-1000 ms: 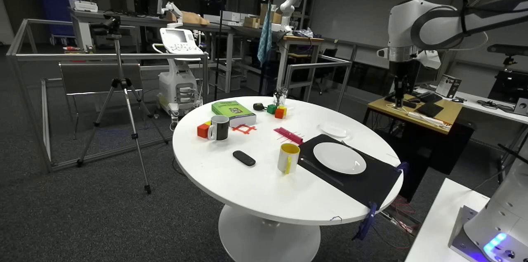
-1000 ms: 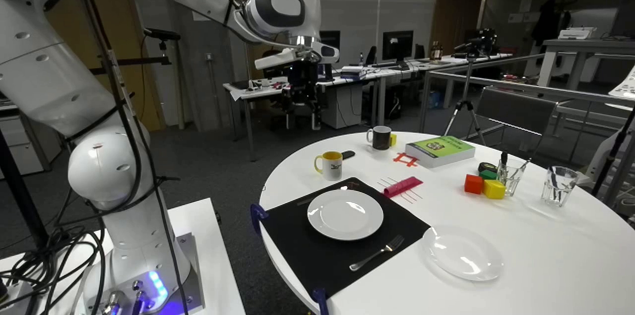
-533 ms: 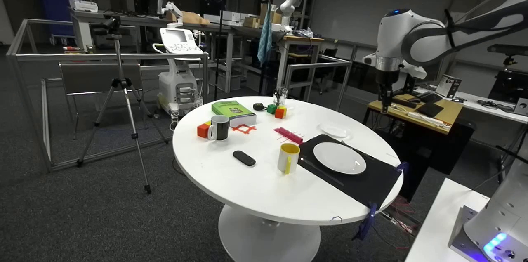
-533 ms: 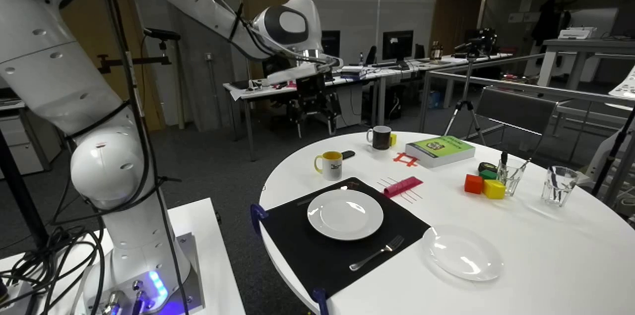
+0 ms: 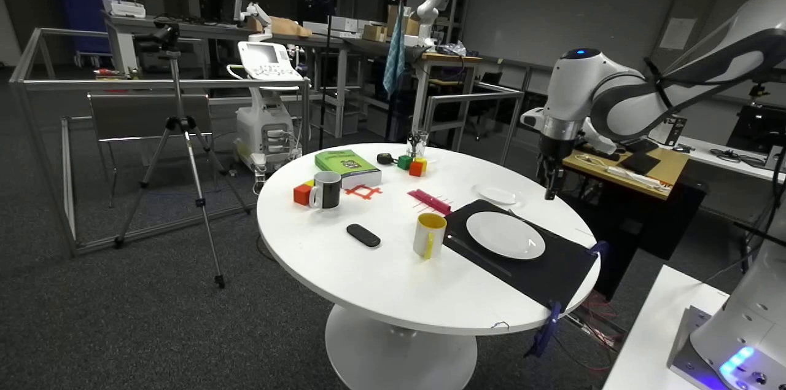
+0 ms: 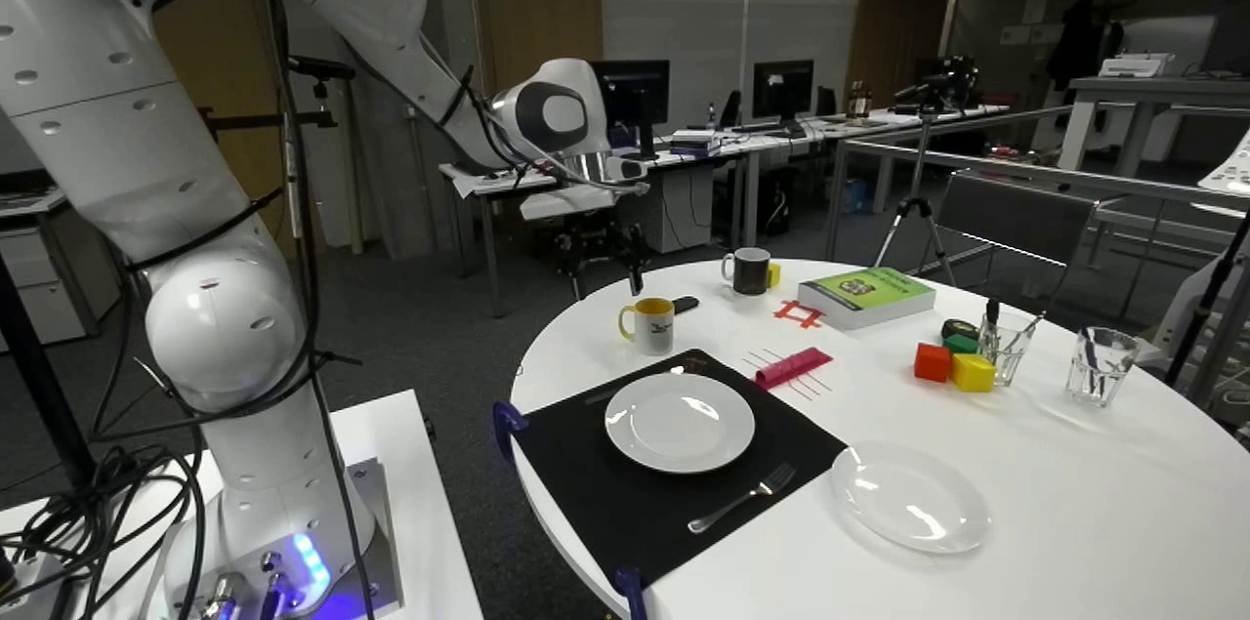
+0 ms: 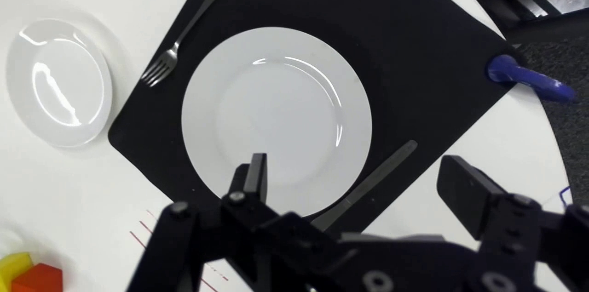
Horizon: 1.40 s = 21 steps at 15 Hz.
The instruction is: Move the plate on the black placemat onto the plate on the right side of the table
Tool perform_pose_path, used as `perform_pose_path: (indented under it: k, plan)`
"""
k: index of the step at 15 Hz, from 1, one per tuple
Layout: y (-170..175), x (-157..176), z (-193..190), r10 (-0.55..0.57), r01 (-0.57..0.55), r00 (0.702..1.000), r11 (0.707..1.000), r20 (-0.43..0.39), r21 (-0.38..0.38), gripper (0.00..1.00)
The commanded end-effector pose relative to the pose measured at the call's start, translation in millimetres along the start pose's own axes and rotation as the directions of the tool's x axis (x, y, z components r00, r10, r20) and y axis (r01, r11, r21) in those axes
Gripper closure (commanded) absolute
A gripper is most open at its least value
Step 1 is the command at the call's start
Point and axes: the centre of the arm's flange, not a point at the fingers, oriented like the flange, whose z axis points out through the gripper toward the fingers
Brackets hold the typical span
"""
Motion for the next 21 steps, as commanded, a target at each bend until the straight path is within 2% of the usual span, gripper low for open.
perform_pose_path:
  k: [1, 3, 5, 10, 12, 15, 21]
  plan:
    - [-23.5, 22.8, 20.7, -0.026, 0.026, 1.0, 1.0, -0.017, 0.007, 0.0]
    - [-30.5, 30.2, 29.4, -0.04, 0.04, 0.999, 0.999, 0.007, 0.017, 0.0]
    - [-31.6, 22.8, 28.5, -0.048, 0.047, 0.999, 0.999, 0.022, 0.024, 0.0]
    - [-32.8, 25.2, 32.5, -0.051, 0.05, 0.998, 0.998, 0.028, 0.029, 0.0]
    - [-28.6, 18.5, 30.0, -0.027, 0.028, 0.998, 0.999, 0.052, -0.019, 0.0]
    - [-36.5, 22.0, 38.2, -0.027, 0.03, 0.997, 0.999, 0.076, -0.045, 0.0]
    - [-73.6, 37.6, 58.6, -0.076, 0.092, 0.99, 0.986, 0.115, -0.141, 0.0]
